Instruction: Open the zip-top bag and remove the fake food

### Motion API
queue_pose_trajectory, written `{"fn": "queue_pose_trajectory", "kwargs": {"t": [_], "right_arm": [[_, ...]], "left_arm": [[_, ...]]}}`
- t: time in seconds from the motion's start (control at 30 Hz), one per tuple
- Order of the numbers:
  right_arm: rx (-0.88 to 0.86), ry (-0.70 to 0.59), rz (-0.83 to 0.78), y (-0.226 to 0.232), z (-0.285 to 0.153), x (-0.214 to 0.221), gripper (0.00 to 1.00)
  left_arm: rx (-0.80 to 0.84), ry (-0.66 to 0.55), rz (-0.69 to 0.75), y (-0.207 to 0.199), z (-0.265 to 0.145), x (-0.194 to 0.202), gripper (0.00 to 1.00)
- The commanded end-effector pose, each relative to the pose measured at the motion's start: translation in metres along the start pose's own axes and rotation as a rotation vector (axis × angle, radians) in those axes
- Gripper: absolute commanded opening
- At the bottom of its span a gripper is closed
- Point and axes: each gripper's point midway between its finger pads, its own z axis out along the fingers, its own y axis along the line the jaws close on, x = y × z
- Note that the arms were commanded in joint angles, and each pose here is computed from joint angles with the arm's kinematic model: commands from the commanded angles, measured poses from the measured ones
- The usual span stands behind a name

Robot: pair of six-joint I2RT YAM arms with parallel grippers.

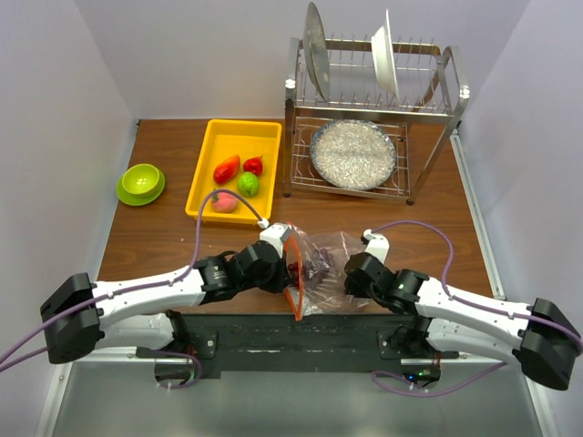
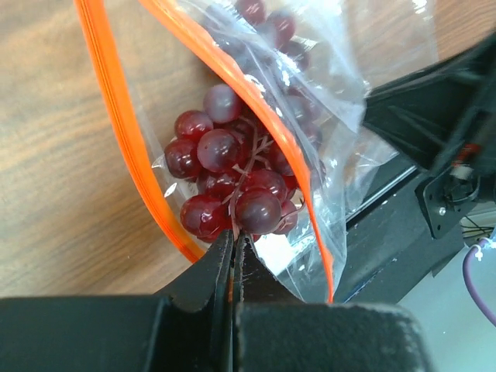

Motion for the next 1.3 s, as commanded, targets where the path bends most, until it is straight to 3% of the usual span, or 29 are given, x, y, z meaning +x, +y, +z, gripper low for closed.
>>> {"fn": "queue_pose_trajectory", "kwargs": {"t": [0.0,0.4,0.57,0.77,0.97,1.27], "right_arm": [[0.008,-0.037,0.009,0.009,0.005,-0.013,0.39],[0.020,-0.028,-0.053,0.022,0.010,-0.014,0.36],[0.067,0.026,-0.086,0.015,0.024,0.005,0.33],[0.097,0.021,-0.088,0.008,0.028,0.008,0.32],[0.128,0.033,-0.096,0.003,0.032,0.012,0.31],[0.136,0.008,-0.085,-0.002,0.028,0.006,0.31]], "left_arm": [[0.072,-0.102,0.064,-0.023,-0.016,-0.033,0.00],[0.151,-0.131,0.103,-0.046,-0.003,-0.045,0.00],[0.074,-0.147,0.151,-0.039,0.001,-0.057,0.00],[-0.032,-0.208,0.225,-0.030,-0.020,-0.086,0.00],[-0.039,-0.233,0.250,-0.029,-0.040,-0.097,0.00],[-0.160,-0.297,0.186,-0.005,-0.077,-0.114,0.00]]}}
